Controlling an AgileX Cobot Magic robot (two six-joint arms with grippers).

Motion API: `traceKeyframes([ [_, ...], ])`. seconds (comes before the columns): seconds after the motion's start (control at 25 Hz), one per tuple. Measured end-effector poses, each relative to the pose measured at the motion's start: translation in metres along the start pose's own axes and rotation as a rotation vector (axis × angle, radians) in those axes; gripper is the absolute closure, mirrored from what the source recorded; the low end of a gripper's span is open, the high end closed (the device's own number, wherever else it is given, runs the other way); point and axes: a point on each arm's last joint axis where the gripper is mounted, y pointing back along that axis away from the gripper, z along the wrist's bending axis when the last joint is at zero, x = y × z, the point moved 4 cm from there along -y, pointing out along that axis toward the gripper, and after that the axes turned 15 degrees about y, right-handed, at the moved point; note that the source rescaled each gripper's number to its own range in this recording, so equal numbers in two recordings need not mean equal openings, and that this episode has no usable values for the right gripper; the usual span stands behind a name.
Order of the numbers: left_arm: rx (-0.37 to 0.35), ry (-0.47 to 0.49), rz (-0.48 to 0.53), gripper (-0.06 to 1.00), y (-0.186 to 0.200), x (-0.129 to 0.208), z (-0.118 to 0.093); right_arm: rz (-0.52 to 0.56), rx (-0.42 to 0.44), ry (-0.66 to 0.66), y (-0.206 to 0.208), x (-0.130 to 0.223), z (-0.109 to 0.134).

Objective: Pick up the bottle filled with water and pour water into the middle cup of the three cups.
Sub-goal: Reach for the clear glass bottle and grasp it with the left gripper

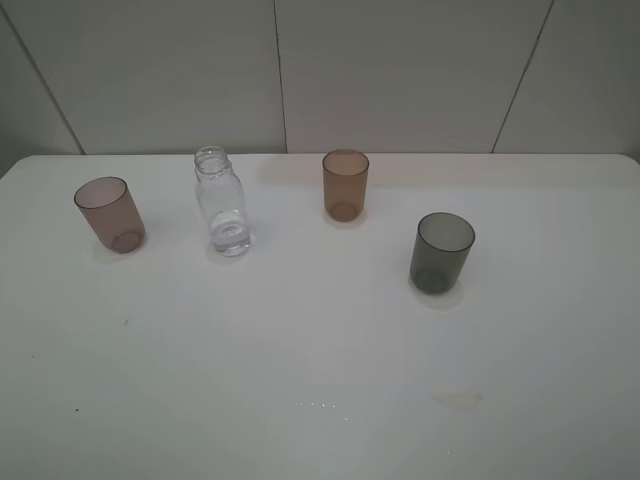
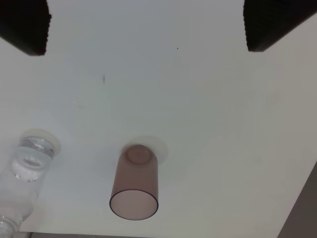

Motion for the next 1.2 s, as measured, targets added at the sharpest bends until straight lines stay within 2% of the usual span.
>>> traceKeyframes([
  [1.2, 0.014, -0.011, 0.003, -0.06, 0.0, 0.0004, -0.0018, 0.0, 0.0, 0.0, 0.0, 0.0, 0.0],
])
